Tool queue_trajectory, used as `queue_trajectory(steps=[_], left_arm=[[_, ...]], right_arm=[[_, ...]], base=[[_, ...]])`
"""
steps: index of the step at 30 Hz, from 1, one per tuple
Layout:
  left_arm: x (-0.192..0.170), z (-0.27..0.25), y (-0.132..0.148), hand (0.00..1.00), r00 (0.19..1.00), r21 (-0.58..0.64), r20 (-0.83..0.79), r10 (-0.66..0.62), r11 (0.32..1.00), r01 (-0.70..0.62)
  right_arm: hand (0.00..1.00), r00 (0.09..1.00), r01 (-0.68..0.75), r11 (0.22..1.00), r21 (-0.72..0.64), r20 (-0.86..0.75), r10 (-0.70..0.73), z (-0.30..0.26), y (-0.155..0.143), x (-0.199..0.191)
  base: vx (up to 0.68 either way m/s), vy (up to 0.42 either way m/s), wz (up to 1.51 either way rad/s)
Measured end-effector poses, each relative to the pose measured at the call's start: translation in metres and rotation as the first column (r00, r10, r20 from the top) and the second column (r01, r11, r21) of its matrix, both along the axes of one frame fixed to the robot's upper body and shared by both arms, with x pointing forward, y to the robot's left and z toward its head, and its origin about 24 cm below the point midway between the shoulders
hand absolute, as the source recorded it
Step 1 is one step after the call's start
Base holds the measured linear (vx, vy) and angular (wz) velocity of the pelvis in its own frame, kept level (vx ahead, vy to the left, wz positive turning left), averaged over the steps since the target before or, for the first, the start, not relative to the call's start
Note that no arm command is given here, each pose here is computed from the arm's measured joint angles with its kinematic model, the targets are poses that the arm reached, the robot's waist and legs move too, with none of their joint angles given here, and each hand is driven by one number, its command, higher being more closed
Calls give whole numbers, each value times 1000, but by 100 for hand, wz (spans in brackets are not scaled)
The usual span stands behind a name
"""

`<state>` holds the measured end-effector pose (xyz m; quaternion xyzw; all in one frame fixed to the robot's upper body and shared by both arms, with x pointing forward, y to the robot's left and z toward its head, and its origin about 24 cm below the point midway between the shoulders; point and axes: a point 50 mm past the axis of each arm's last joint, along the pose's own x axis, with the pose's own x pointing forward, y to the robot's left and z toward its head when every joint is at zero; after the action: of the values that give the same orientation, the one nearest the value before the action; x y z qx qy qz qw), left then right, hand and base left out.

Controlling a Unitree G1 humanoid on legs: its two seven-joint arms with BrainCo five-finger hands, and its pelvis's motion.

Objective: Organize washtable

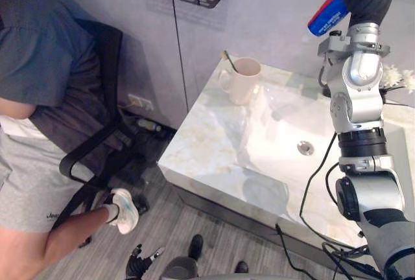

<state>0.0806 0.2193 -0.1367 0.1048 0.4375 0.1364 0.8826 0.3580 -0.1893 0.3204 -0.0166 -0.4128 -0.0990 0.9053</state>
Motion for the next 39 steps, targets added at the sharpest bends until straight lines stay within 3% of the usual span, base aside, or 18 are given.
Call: queue_trajectory(steps=[7,18,19,23,39], left_arm=[[9,3,-2,0,999,0,36,-20,1000,20],[23,7,-6,0,996,-2,83,-31,999,32],[23,7,-6,0,996,-1,83,-31,999,32],[24,7,-7,0,996,5,86,-31,1000,31],[25,7,-9,0,996,8,81,-48,999,48]], right_arm=[[100,999,45,999,14,1,-45,18,1,8],[100,990,53,997,53,-134,-46,-10,6,24],[0,987,55,997,54,-155,-46,-17,5,26],[0,971,55,997,61,-234,-40,-46,6,29],[0,965,51,998,21,-257,-44,-70,7,22]], base=[[-21,-6,15],[-8,-2,6],[0,0,0],[-9,2,-1],[-7,3,0]])
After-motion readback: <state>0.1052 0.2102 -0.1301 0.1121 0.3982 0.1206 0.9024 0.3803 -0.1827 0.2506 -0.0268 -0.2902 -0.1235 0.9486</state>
